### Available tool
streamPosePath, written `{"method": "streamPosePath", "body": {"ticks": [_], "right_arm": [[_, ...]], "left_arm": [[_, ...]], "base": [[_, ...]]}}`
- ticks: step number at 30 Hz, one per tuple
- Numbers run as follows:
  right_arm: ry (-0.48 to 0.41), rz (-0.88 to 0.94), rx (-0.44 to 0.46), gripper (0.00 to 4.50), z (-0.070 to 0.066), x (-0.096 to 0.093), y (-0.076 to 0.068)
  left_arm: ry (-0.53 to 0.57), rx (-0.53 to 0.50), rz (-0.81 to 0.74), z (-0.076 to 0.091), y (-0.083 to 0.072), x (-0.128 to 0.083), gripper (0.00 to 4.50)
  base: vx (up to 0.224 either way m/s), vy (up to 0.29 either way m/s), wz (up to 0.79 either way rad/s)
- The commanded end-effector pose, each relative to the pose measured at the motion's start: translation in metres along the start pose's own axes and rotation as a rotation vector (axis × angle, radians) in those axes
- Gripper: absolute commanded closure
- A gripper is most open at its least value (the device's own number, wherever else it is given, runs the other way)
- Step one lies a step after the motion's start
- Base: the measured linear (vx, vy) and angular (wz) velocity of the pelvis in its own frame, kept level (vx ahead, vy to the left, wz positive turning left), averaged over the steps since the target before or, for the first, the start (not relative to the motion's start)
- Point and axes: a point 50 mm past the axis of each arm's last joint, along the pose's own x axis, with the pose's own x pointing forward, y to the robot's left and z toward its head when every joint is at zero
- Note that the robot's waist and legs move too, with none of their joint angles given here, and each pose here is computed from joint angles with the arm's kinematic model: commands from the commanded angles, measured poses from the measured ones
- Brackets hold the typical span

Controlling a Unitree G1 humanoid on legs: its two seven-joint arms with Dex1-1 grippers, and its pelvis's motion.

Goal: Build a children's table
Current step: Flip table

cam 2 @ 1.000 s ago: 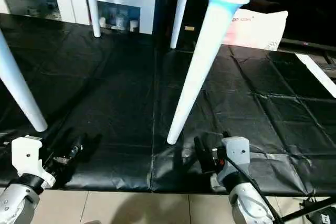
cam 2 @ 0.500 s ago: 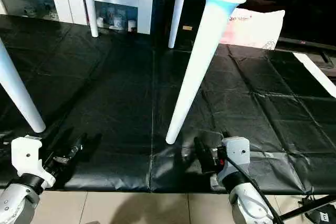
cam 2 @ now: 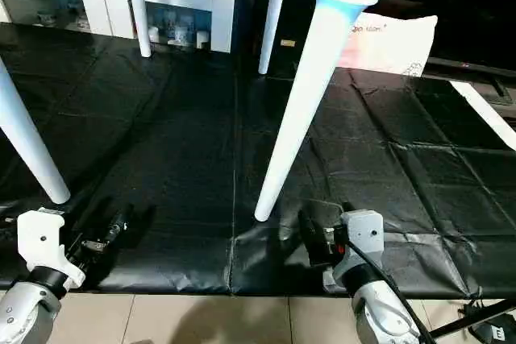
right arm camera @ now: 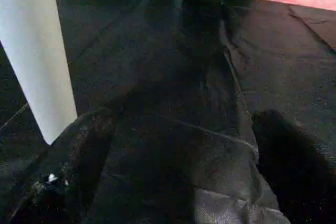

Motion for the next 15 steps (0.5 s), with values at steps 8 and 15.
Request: {"method": "streamPosePath", "body": {"ticks": [8,15], "right_arm": [[-0.006,-0.007,-0.004,0.0,0.0029,-0.0012,-0.003],[-0.006,-0.007,-0.004,0.0,0.0029,-0.0012,-0.003]], "left_arm": [[-0.023,0.008,-0.007,0.005,-0.003,0.0017,0.36],[-0.023,0.008,-0.007,0.005,-0.003,0.0017,0.36]], "base": [[0.0,0.0,0.0],[0.0,0.0,0.0]]}}
